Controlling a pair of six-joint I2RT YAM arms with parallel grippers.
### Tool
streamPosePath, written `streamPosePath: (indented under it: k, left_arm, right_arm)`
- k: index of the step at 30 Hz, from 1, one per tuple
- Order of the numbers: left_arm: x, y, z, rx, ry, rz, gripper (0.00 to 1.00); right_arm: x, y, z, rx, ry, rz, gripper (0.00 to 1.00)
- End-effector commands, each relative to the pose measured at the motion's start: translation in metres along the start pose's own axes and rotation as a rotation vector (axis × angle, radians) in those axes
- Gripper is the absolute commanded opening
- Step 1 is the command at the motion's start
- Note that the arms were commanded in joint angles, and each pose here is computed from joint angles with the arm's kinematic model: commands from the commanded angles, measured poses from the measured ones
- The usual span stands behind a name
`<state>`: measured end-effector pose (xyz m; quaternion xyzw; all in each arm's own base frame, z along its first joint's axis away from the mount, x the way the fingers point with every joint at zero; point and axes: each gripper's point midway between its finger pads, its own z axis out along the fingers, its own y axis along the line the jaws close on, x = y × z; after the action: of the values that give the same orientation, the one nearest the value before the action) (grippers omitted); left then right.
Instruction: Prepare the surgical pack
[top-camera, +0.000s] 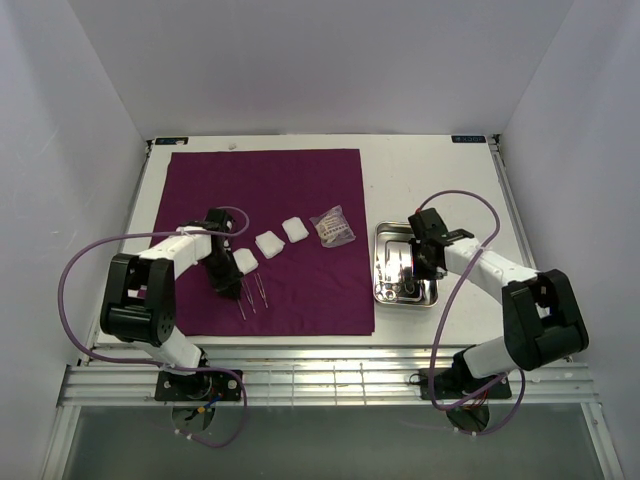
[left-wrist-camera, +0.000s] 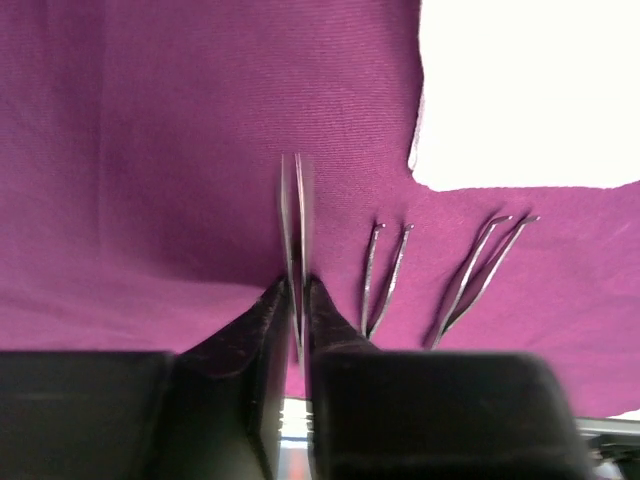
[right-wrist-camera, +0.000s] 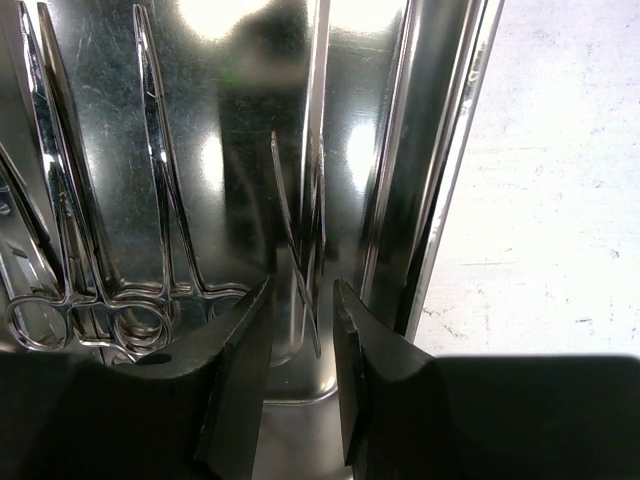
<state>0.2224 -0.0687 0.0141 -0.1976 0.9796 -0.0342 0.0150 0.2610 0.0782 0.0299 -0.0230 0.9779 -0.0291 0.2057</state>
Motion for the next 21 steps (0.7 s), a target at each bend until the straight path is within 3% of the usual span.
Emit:
streamPosePath:
  k: [1,10,16,21]
  left_arm:
    - [-0.013,-0.001,0.0,-0.009,-0.053,-0.003,0.15]
    - [-0.012,-0.001,-0.005,-0.008,-0.058,0.001,0.0]
    - [-0.019,-0.008,-0.034,0.023,-0.091,0.022,0.0]
    - [-0.036,-0.025,-0.066,0.096,-0.164,0.046,0.0]
  right_arm:
    - [-0.005,0.0,-0.01,-0.007,-0.027,0.002,0.36]
    - [-0.017,-0.003,-0.022,0.004,-0.062,-0.005,0.36]
    - [-0.042,0.002,-0.045,-0.034,-0.137,-0.019,0.43]
    - [-0.072,0.027,-0.077,-0.163,-0.264,-0.051,0.48]
